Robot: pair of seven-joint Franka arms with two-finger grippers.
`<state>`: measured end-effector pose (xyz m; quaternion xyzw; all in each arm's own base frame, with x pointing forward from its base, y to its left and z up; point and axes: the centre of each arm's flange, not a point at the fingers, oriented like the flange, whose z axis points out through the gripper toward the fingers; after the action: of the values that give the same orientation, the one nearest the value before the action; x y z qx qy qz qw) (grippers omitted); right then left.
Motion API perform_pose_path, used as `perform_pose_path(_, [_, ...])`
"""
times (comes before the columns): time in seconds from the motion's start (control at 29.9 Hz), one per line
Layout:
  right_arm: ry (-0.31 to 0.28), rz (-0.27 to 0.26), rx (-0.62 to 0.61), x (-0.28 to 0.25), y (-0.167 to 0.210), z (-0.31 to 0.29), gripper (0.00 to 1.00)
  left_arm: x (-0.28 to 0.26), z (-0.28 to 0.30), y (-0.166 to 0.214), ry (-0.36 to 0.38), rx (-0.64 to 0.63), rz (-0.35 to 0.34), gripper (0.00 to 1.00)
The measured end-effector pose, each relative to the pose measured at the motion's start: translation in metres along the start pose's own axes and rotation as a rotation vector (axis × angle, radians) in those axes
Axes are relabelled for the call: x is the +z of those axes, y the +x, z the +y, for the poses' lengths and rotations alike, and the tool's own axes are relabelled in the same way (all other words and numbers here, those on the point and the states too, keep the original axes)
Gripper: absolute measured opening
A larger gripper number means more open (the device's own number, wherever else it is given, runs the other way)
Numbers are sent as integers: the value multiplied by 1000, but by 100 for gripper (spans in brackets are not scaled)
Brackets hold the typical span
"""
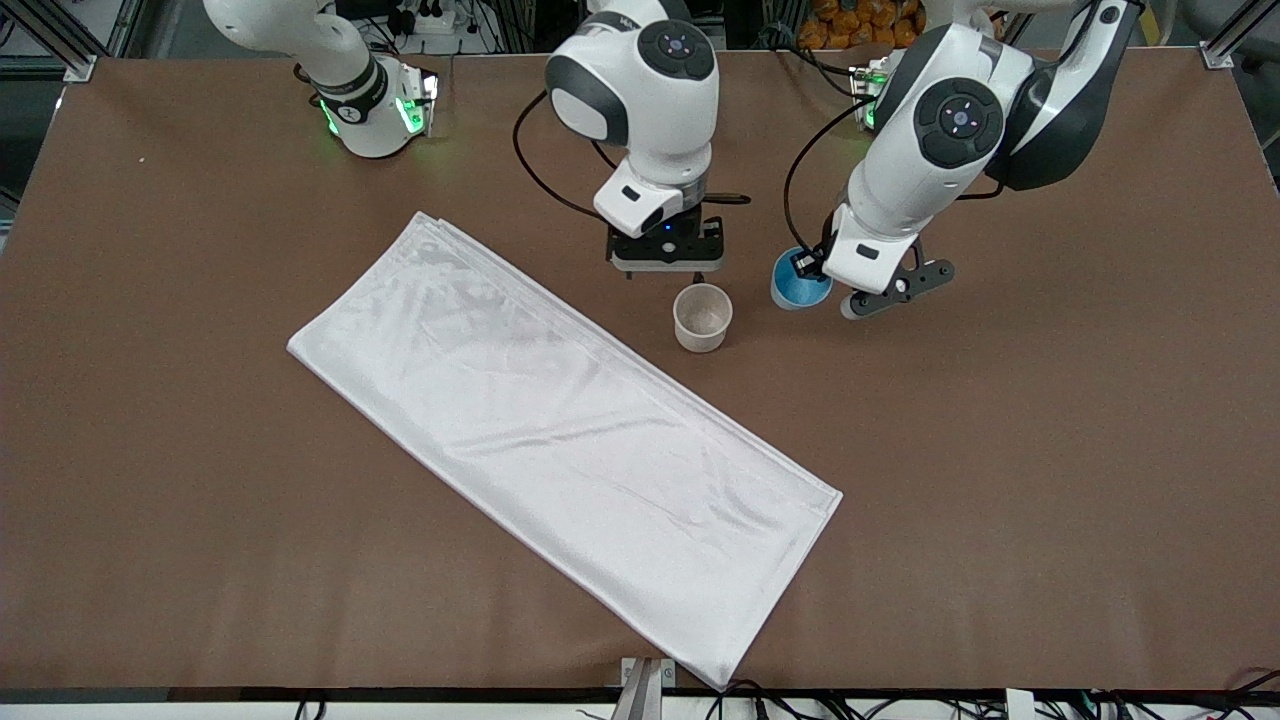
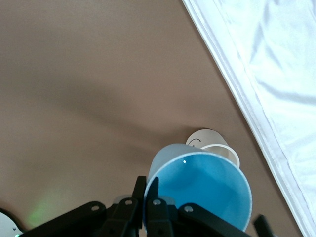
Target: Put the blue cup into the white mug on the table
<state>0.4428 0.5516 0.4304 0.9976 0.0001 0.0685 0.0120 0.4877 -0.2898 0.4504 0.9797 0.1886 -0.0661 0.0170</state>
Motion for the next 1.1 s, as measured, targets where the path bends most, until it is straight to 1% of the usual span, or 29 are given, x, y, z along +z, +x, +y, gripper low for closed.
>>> perform_pose_path(0.13, [-9,-1,-41,-29,18,27,100,1,6,0,-31,-32,25,4])
perform_pose_path(0.3, [-19,-2,-74,-69,45,73,100,9,21,-13,-66,-64,45,4])
perform_pose_path(0.53, [-42,-18,-138,-122,80,155,100,28,39,-31,-106,-102,59,4])
perform_pose_path(0.6, [-43,-21,-135,-135,89,179,100,36,41,-34,-115,-106,62,4])
perform_pose_path(0.77, [-33,-28,-77,-160,109,237,100,59,44,-41,-142,-116,71,4])
perform_pose_path(0.9, [-20,-23,-92,-174,123,281,100,77,49,-49,-144,-117,66,4])
perform_pose_path(1.1, [-22,-26,-115,-180,143,340,100,99,60,-61,-111,-124,83,4])
